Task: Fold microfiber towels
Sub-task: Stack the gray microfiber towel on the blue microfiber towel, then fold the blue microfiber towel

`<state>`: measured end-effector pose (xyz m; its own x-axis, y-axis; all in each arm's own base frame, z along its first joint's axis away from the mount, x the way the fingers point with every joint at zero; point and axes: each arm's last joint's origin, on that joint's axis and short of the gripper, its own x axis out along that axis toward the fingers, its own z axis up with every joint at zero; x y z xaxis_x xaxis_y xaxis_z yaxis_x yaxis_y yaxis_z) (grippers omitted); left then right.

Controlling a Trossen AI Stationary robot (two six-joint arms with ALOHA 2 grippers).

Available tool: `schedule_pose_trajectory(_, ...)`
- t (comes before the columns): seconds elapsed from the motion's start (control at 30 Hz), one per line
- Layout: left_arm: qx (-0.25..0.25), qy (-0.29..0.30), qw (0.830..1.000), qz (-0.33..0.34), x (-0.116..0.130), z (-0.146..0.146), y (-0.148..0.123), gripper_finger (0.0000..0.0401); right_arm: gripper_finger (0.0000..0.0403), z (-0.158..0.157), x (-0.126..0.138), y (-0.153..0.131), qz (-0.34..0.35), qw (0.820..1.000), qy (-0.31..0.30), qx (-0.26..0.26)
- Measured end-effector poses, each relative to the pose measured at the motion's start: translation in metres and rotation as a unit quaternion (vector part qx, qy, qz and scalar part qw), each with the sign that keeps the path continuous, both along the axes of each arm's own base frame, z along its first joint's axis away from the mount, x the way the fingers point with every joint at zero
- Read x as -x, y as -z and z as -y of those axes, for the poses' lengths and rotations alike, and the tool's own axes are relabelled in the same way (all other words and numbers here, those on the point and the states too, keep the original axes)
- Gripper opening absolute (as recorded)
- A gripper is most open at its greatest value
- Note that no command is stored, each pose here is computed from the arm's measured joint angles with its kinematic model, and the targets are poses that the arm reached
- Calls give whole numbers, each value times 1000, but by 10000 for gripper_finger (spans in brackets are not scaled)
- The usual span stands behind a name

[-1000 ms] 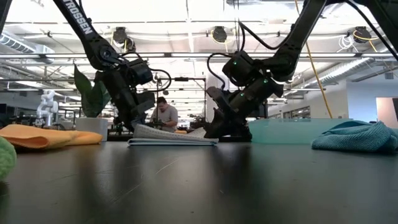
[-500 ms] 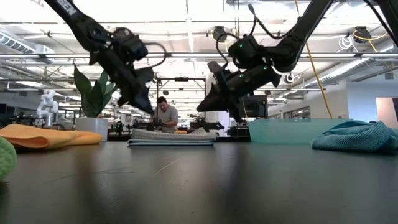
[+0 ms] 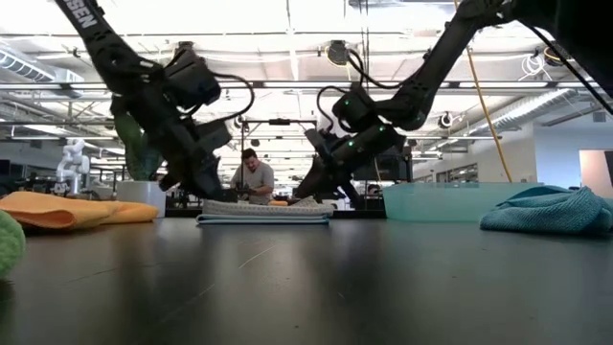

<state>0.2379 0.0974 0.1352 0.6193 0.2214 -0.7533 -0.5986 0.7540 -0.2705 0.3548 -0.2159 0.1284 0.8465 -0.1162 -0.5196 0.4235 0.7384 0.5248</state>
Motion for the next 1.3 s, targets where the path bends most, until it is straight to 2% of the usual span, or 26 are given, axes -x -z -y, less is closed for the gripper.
schedule_pose_trajectory(0.3,-7,-18,1000,-9,5,-1,5,0,0,20,5,18,-16,999,39,21)
schedule_pose_trajectory(0.63,6,-30,999,-28,5,-1,13,0,0,18,4,18,-24,998,52,30)
schedule_pose_trajectory(0.73,3,-27,1000,-10,7,0,2,0,0,16,6,5,-13,999,34,19)
schedule_pose_trajectory(0.87,-11,-6,999,31,10,3,-26,10,0,7,13,-35,-5,999,10,33)
schedule_pose_trajectory(1.0,-16,18,997,74,18,12,-60,33,0,-27,29,-79,-16,997,-66,32)
schedule_pose_trajectory(1.13,-28,69,988,136,14,34,-86,61,0,-93,66,-108,-85,987,-137,8)
schedule_pose_trajectory(1.23,-38,115,975,184,2,54,-94,80,0,-140,105,-115,-142,984,-110,7)
schedule_pose_trajectory(1.3,-39,142,966,212,-13,67,-91,89,0,-166,133,-110,-163,984,-76,-7)
